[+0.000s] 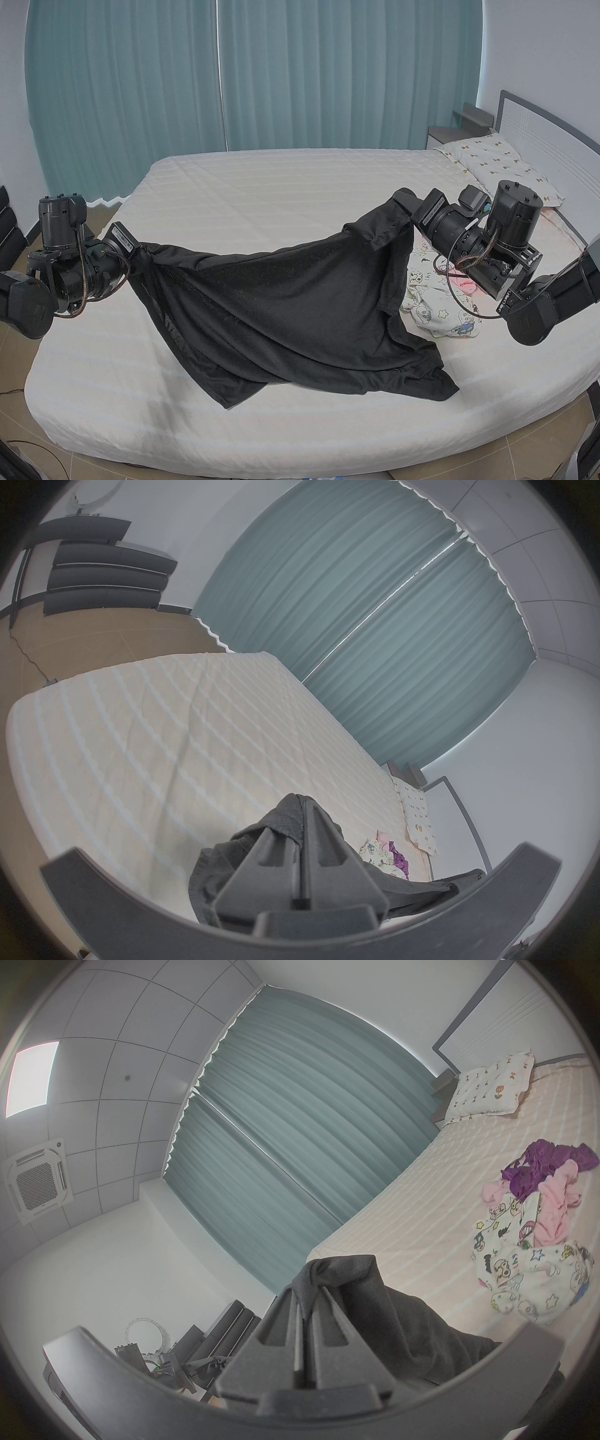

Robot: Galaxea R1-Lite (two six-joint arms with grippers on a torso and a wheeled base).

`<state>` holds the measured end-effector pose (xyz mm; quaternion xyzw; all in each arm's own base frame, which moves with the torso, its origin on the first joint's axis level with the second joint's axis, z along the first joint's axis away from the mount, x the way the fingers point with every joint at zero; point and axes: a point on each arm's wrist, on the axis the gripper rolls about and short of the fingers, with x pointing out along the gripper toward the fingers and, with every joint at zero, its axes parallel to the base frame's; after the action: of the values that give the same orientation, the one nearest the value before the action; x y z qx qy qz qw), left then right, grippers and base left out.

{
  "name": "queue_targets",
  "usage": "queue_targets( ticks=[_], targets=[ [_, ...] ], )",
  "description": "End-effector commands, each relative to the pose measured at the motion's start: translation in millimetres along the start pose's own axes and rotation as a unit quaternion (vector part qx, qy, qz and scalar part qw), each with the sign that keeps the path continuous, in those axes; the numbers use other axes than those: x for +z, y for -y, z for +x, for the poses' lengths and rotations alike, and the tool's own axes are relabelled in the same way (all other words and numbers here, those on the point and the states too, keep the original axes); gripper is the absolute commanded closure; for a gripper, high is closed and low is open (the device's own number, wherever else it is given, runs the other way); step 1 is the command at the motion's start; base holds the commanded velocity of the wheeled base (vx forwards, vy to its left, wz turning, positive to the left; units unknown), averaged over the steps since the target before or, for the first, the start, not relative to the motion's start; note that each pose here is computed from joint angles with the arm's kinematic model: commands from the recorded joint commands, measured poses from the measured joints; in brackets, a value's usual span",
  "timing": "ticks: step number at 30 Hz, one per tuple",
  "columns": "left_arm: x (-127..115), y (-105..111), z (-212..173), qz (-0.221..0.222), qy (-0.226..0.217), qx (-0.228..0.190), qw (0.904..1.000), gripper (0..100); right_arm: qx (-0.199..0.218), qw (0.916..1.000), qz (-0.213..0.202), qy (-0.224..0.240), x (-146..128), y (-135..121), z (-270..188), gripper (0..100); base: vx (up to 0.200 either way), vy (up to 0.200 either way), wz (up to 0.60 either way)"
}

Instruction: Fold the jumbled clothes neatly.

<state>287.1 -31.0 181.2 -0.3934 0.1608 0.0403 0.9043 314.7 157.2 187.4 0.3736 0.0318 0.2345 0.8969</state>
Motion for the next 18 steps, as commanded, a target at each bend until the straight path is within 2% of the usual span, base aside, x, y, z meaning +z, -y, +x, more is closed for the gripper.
queue_targets(
  ticks=[1,8,18],
  targets=[
    [-1.3,-1.6,-4.4,0.001,0.000,0.000,1.0000,100,0.000,1.0000,0.000,0.001,0.8,-0.8,-1.8,100,0.000,0.200,0.00],
    [-4.6,-4.3,-6.9,0.002,-0.007,0.005,1.0000,100,-0.004,1.0000,-0.003,-0.002,-1.0,1.6,-9.5,100,0.000,0.000,0.00],
    [-10.5,-6.0,-17.9,0.003,-0.028,-0.009,0.9996,100,-0.009,1.0000,-0.004,0.000,2.8,2.8,-24.5,100,0.000,0.000,0.00]
  ],
)
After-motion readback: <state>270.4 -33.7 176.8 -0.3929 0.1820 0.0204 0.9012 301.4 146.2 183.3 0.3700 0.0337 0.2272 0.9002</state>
